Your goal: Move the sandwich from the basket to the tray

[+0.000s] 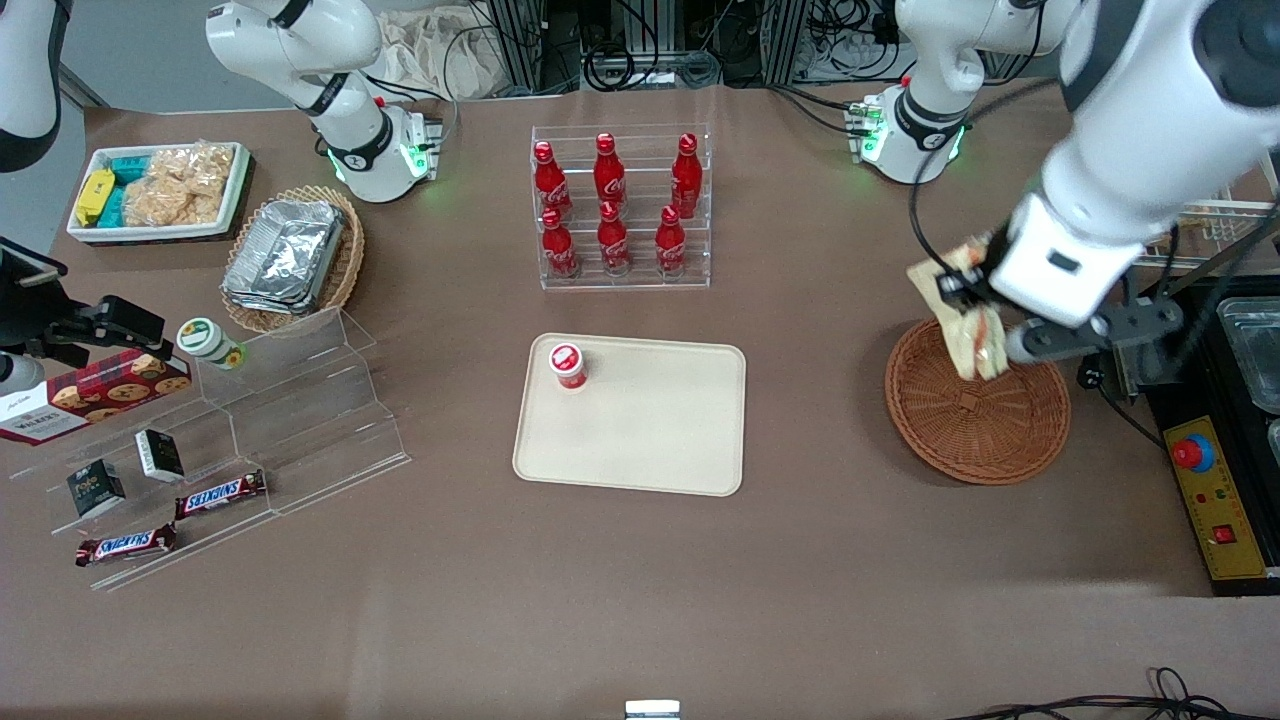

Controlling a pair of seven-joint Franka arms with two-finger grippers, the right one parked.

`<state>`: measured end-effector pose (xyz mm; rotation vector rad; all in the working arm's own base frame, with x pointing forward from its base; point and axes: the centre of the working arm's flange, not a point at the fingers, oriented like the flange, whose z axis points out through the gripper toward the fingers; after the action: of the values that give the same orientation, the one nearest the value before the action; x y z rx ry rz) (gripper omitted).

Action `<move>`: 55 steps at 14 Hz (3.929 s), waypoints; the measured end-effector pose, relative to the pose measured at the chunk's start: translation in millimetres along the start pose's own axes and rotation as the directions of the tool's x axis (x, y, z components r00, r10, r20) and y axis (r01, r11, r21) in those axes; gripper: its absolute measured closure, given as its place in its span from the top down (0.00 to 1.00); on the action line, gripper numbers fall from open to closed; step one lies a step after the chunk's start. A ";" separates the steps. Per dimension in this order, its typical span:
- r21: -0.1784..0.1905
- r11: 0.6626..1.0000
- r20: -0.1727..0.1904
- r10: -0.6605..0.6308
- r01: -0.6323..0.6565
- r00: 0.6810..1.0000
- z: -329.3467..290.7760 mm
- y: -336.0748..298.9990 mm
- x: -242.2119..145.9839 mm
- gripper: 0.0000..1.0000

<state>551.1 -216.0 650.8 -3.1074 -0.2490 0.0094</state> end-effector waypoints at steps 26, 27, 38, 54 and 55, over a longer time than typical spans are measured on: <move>-0.050 0.999 0.092 0.009 -0.005 0.996 419.7 267.1 -17.7 0.34; -0.053 0.999 0.090 0.002 0.003 0.996 417.8 267.7 -17.1 0.45; -0.073 0.943 -0.080 -0.329 0.324 0.941 161.5 187.2 13.9 1.00; 0.018 0.999 -0.038 -0.038 0.039 0.999 16.7 -152.8 46.1 1.00; 0.018 1.000 -0.037 -0.022 0.023 0.999 13.2 -171.1 46.4 1.00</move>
<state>569.5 -39.4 641.6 -3.0831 -0.2812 -0.0455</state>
